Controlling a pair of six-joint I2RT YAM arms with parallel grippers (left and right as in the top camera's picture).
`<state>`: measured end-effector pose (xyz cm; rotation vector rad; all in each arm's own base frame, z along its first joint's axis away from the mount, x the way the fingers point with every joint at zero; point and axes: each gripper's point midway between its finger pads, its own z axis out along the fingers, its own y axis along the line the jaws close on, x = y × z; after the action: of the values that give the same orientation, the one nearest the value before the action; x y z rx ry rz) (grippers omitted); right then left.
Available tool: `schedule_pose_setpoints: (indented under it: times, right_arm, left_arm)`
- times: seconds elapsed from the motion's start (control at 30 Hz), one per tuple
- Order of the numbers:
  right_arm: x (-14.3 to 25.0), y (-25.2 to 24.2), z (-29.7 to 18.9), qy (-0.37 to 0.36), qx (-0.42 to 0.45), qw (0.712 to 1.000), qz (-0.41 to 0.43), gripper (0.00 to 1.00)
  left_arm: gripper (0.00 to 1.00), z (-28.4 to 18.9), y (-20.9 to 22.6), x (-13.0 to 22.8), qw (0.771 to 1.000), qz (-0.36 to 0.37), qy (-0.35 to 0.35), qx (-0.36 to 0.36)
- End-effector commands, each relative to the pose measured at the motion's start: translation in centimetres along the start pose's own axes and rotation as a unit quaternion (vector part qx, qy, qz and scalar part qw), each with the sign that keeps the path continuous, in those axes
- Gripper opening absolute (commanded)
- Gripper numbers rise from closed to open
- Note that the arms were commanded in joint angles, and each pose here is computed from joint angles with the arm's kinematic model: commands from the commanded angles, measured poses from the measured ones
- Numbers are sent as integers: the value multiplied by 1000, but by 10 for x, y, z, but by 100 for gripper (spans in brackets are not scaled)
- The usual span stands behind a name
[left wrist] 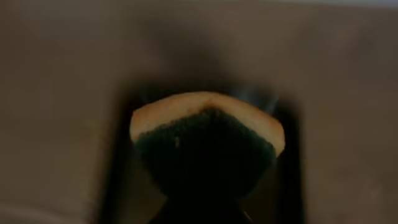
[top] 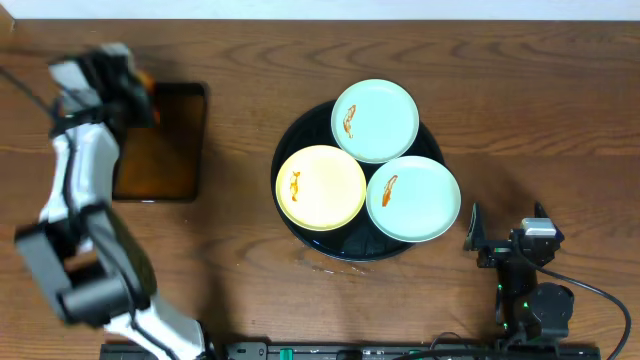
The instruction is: Clean dirty plates on tray and stack at the side
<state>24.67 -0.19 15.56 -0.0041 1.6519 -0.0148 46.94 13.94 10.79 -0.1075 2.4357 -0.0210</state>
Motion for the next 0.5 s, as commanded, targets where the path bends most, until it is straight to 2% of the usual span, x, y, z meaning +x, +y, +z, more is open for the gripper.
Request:
schedule_pose_setpoints:
  times: [0.0, 0.07, 0.17, 0.27, 0.33, 0.4, 0.47]
  right_arm:
    - [1, -2, 0, 0, 6, 1000, -5, 99]
    - [1, -2, 0, 0, 6, 1000, -6, 99]
    - [1, -2, 0, 0, 6, 1000, -6, 99]
    - [1, -2, 0, 0, 6, 1000, -5, 99]
    - [1, -2, 0, 0, 6, 1000, -6, 99]
    - [1, -2, 0, 0, 6, 1000, -6, 99]
    - [1, -2, 0, 0, 6, 1000, -6, 99]
  left_arm:
    - [8, -24, 0, -23, 999, 6, -35, -6]
    - [7, -51, -7, -48, 997, 18, -76, -6]
    - [8, -124, -22, -106, 980, 44, -195, -14]
    - [7, -232, -44, -155, 939, 62, -338, -26]
    - [7, -265, -49, -161, 926, 69, -370, -35]
    - [7, -265, -40, -157, 927, 60, -365, -59]
    - [7, -208, -16, -133, 952, 30, -289, -94]
